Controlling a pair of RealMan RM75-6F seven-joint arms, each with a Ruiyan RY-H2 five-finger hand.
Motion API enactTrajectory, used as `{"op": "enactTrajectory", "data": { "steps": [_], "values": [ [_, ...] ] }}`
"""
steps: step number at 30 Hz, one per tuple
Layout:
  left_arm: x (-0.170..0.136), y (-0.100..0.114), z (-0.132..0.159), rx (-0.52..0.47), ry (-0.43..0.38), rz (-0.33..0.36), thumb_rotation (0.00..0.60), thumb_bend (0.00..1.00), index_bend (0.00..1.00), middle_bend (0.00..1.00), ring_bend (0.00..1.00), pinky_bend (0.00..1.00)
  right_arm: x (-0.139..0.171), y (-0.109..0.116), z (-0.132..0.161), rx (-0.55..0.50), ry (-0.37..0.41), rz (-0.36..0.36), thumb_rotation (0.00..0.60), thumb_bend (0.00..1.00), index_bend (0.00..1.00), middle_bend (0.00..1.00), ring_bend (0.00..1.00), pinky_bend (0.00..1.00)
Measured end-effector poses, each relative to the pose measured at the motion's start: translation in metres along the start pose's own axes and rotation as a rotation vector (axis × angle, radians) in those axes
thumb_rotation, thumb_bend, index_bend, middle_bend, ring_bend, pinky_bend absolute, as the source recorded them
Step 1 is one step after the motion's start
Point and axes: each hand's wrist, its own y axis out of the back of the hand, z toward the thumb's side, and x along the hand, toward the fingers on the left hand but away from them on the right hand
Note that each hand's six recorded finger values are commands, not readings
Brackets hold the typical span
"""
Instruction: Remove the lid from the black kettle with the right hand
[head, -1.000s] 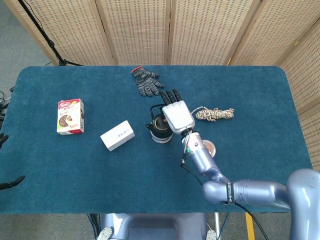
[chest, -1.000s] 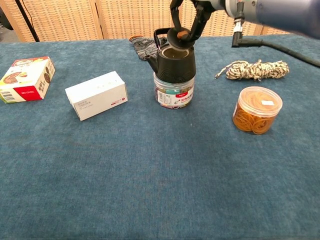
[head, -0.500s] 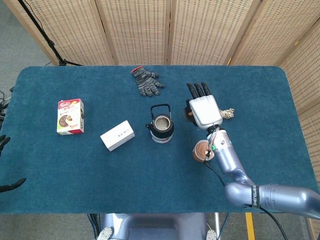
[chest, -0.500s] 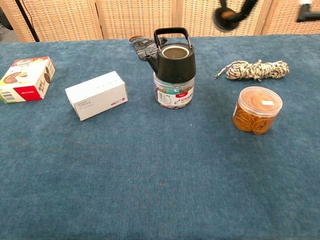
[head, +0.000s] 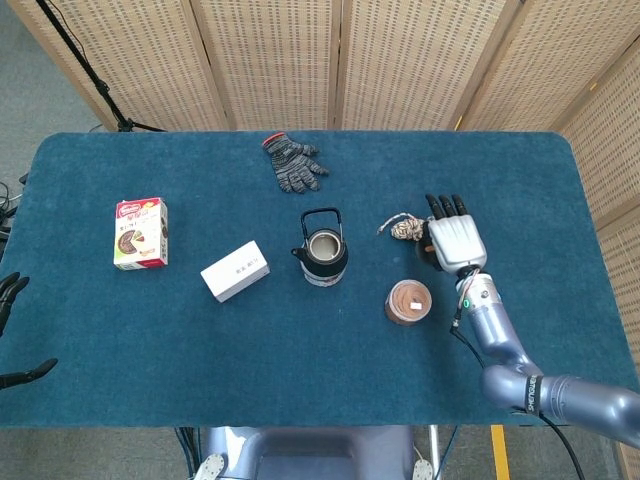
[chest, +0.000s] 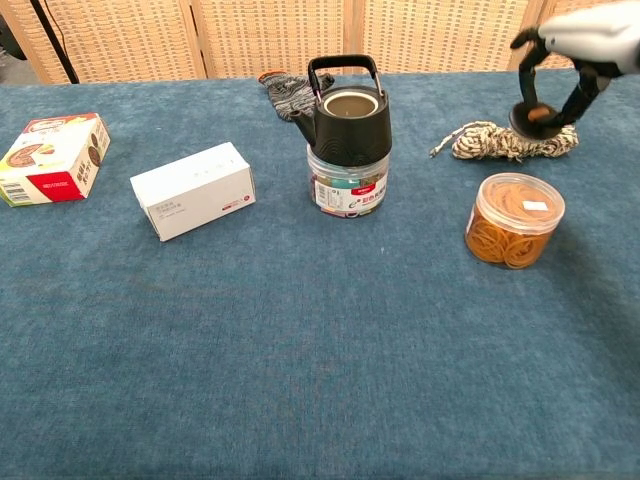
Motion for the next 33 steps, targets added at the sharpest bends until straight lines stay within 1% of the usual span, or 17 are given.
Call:
{"op": "enactTrajectory", "data": {
  "steps": [4, 6, 8, 10, 12, 13, 15, 18, 22, 25, 29, 30, 32, 33],
  "values": [
    [0.000, 0.000, 0.000, 0.001, 0.001, 0.000, 0.600, 0.00, 0.00, 0.00, 0.00, 0.00, 0.001, -0.019, 0.002, -0.004, 0.010, 0.027, 0.600, 0.39, 0.55, 0.05, 0.00, 0.00],
    [0.000, -0.001, 0.000, 0.002, 0.000, -0.001, 0.600, 0.00, 0.00, 0.00, 0.00, 0.00, 0.002, -0.027, 0.005, -0.010, 0.017, 0.038, 0.600, 0.39, 0.51, 0.04, 0.00, 0.00],
    [0.000, -0.001, 0.000, 0.002, 0.001, -0.002, 0.600, 0.00, 0.00, 0.00, 0.00, 0.00, 0.002, -0.034, 0.007, -0.011, 0.022, 0.049, 0.600, 0.39, 0.38, 0.02, 0.00, 0.00],
    [0.000, 0.000, 0.000, -0.001, 0.001, 0.000, 0.600, 0.00, 0.00, 0.00, 0.00, 0.00, 0.003, -0.037, 0.008, -0.017, 0.026, 0.061, 0.600, 0.39, 0.18, 0.00, 0.00, 0.00],
    [0.000, 0.001, -0.001, -0.005, 0.002, 0.002, 0.600, 0.00, 0.00, 0.00, 0.00, 0.00, 0.004, -0.040, 0.008, -0.028, 0.025, 0.071, 0.600, 0.39, 0.07, 0.00, 0.00, 0.00],
    [0.000, 0.001, -0.001, -0.006, 0.003, 0.003, 0.600, 0.00, 0.00, 0.00, 0.00, 0.00, 0.004, -0.039, 0.008, -0.030, 0.024, 0.068, 0.600, 0.39, 0.05, 0.00, 0.00, 0.00],
    [0.000, 0.002, -0.001, -0.008, 0.003, 0.003, 0.600, 0.00, 0.00, 0.00, 0.00, 0.00, 0.006, -0.036, 0.008, -0.035, 0.025, 0.055, 0.600, 0.39, 0.04, 0.00, 0.00, 0.00],
    [-0.001, 0.002, -0.002, -0.011, 0.002, 0.003, 0.600, 0.00, 0.00, 0.00, 0.00, 0.00, 0.009, -0.030, 0.008, -0.049, 0.028, 0.039, 0.600, 0.39, 0.06, 0.00, 0.00, 0.00],
    [-0.001, 0.003, -0.003, -0.012, 0.000, 0.004, 0.600, 0.00, 0.00, 0.00, 0.00, 0.00, 0.017, -0.014, 0.002, -0.064, 0.034, -0.004, 0.600, 0.39, 0.08, 0.00, 0.00, 0.00],
    [-0.003, 0.004, -0.003, -0.014, -0.001, 0.005, 0.600, 0.00, 0.00, 0.00, 0.00, 0.00, 0.027, 0.001, -0.010, -0.075, 0.033, -0.049, 0.600, 0.39, 0.10, 0.00, 0.00, 0.00],
    [-0.004, 0.003, -0.004, -0.012, 0.001, 0.004, 0.600, 0.00, 0.00, 0.00, 0.00, 0.00, 0.045, 0.016, -0.036, -0.089, 0.023, -0.112, 0.600, 0.39, 0.10, 0.00, 0.00, 0.00],
    [-0.004, 0.003, -0.004, -0.010, 0.002, 0.003, 0.600, 0.00, 0.00, 0.00, 0.00, 0.00, 0.050, 0.018, -0.042, -0.094, 0.022, -0.124, 0.600, 0.37, 0.10, 0.00, 0.00, 0.00],
    [-0.005, 0.002, -0.004, -0.006, 0.004, 0.002, 0.600, 0.00, 0.00, 0.00, 0.00, 0.00, 0.064, 0.020, -0.056, -0.099, 0.019, -0.152, 0.600, 0.29, 0.07, 0.00, 0.00, 0.00],
    [-0.005, 0.001, -0.005, -0.002, 0.006, 0.001, 0.600, 0.00, 0.00, 0.00, 0.00, 0.00, 0.071, 0.020, -0.063, -0.098, 0.016, -0.164, 0.600, 0.20, 0.05, 0.00, 0.00, 0.00]
  ]
}}
